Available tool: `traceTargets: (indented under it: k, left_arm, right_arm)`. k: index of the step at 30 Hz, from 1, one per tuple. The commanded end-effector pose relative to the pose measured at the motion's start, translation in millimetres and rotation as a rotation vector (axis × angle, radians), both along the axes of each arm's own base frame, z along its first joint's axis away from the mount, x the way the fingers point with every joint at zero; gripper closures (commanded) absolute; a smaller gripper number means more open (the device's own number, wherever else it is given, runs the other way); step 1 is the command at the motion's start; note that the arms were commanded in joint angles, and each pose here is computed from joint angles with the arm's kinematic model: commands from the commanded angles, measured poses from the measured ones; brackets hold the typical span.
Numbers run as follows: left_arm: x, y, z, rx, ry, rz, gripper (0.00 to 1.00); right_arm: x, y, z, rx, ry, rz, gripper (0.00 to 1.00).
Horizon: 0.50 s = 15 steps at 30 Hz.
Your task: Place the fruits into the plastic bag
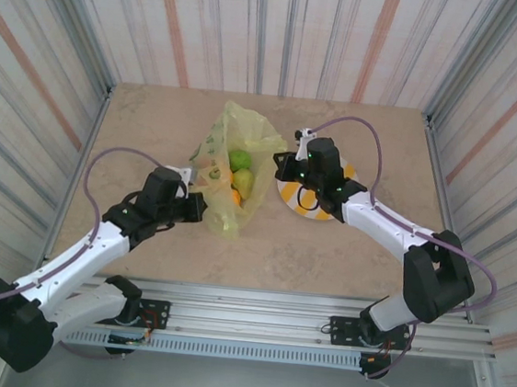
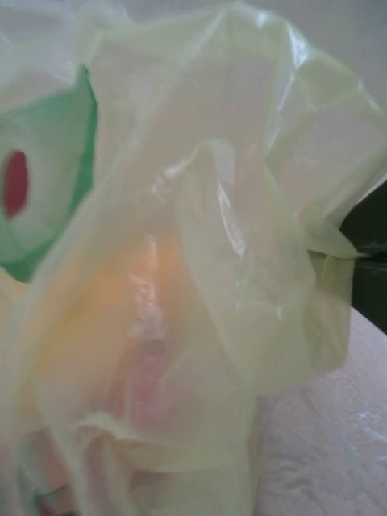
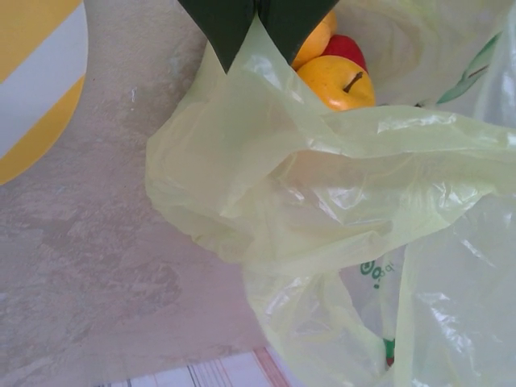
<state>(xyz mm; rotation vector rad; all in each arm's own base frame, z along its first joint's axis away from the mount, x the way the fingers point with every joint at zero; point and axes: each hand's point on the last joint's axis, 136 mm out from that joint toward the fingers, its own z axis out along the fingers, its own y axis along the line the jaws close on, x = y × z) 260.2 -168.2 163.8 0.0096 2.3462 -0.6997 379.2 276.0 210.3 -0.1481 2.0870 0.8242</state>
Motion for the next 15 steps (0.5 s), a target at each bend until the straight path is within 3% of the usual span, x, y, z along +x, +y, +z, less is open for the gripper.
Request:
traceTargets:
  k: [1, 10, 15]
  left_arm:
    - [20, 12, 52, 0.001, -0.157, 0.058, 1.00]
    - [67, 60, 115, -0.117, -0.201, 0.225, 1.00]
    - [91, 77, 135, -0.190, -0.233, 0.296, 1.00]
  right_arm:
    - [5, -4, 50, 0.044, -0.085, -0.017, 1.00]
    - [25, -19, 103, 0.049, -0.198, -0.078, 1.00]
    - [43, -20, 107, 0.041, -0.198, -0.109, 1.00]
